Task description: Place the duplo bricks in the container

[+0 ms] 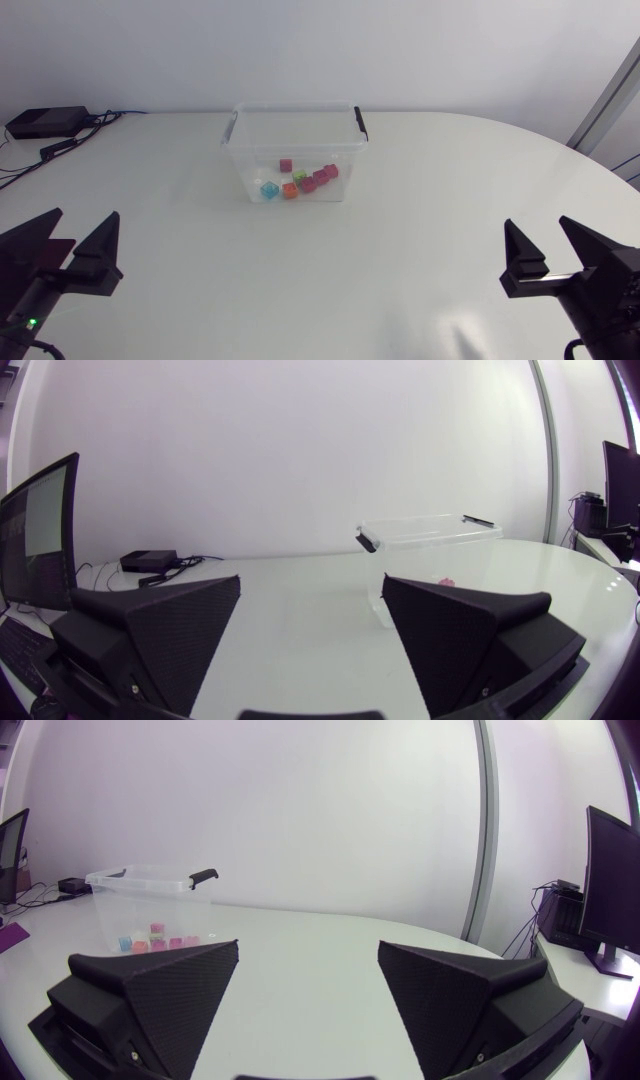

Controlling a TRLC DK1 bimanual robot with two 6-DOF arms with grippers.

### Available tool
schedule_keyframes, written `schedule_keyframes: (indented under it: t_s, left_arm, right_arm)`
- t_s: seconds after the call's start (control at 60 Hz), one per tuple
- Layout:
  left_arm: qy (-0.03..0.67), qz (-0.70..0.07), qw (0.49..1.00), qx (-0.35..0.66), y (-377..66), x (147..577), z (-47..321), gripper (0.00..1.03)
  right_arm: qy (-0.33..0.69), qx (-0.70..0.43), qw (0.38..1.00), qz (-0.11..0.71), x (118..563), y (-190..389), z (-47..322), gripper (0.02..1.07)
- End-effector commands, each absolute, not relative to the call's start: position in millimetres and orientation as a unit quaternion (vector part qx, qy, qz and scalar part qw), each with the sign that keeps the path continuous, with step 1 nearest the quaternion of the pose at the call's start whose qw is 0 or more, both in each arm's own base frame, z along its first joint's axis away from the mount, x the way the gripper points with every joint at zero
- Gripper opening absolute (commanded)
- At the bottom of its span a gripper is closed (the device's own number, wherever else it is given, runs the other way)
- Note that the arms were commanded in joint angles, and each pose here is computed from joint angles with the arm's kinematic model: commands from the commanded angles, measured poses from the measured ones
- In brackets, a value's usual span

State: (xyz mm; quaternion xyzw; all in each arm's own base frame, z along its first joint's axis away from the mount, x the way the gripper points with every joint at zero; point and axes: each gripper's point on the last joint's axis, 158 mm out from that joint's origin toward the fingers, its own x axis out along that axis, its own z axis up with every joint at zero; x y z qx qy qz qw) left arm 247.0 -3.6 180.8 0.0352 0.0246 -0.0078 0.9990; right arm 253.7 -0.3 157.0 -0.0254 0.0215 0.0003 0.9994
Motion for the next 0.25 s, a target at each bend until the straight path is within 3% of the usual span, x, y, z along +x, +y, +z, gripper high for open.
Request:
schedule_keyframes:
  t_s: [0.0, 0.233]
  left_arm:
    - [0.029, -0.009, 0.999, 0.012, -3, 251, 165, 1.00]
    - [0.030, -0.008, 0.999, 0.000, -3, 254, 150, 1.00]
  right_arm:
    - [0.028, -0.008, 1.000, -0.003, 254, -1, 149, 1.03]
    - [0.028, 0.000, 1.000, -0.005, 254, -2, 149, 1.03]
